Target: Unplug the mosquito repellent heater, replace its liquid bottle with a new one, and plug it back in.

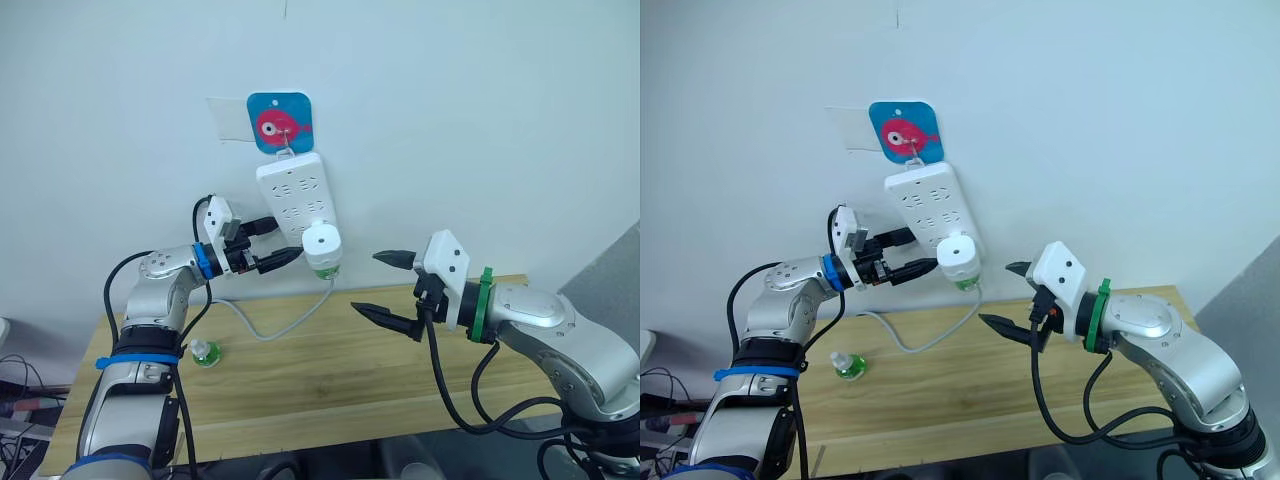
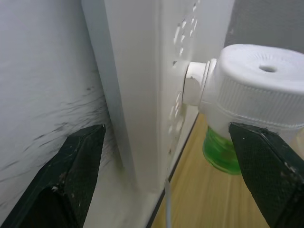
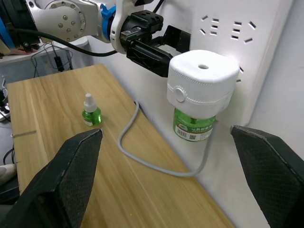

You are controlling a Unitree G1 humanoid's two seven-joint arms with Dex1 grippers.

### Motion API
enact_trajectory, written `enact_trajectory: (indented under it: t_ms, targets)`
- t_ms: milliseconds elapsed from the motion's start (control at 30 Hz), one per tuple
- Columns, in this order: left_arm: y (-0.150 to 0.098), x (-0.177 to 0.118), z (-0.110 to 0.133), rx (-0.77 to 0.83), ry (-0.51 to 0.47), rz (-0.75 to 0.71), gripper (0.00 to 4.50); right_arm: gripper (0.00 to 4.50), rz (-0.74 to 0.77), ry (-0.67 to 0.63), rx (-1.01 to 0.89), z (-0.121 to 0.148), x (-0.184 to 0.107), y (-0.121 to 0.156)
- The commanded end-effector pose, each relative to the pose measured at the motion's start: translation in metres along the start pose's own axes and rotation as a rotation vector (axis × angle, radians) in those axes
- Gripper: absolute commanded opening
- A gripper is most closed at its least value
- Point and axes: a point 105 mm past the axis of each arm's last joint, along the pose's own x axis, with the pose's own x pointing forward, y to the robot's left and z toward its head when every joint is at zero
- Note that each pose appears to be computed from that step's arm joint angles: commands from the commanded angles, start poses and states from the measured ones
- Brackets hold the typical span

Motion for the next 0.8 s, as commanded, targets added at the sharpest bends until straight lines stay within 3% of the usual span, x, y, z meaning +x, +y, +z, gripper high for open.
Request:
enact_trajectory:
  t_ms: [33, 233, 333, 600, 633, 800]
  targets:
    - [0.0, -0.001, 0.012, 0.048, -0.016, -0.01, 4.38, 4.5, 0.007, -0.034, -0.047, 0.01, -0.002, 0.005]
    - [0.0, 0.007, 0.016, 0.054, -0.035, -0.023, 4.38, 4.5, 0.009, -0.034, -0.049, 0.009, -0.001, 0.004]
    - [0.0, 0.009, 0.018, 0.046, -0.049, -0.027, 3.83, 4.5, 0.008, -0.032, -0.05, 0.009, -0.001, 0.004]
    - [-0.004, 0.013, 0.017, 0.04, -0.059, -0.05, 1.47, 4.5, 0.005, -0.025, -0.052, 0.006, -0.002, 0.003]
    - [-0.004, 0.013, 0.018, 0.036, -0.061, -0.053, 1.29, 4.5, 0.005, -0.025, -0.051, 0.006, -0.002, 0.004]
    - [-0.007, 0.011, 0.019, 0.021, -0.072, -0.069, 1.3, 4.5, 0.009, -0.026, -0.051, 0.006, -0.001, 0.004]
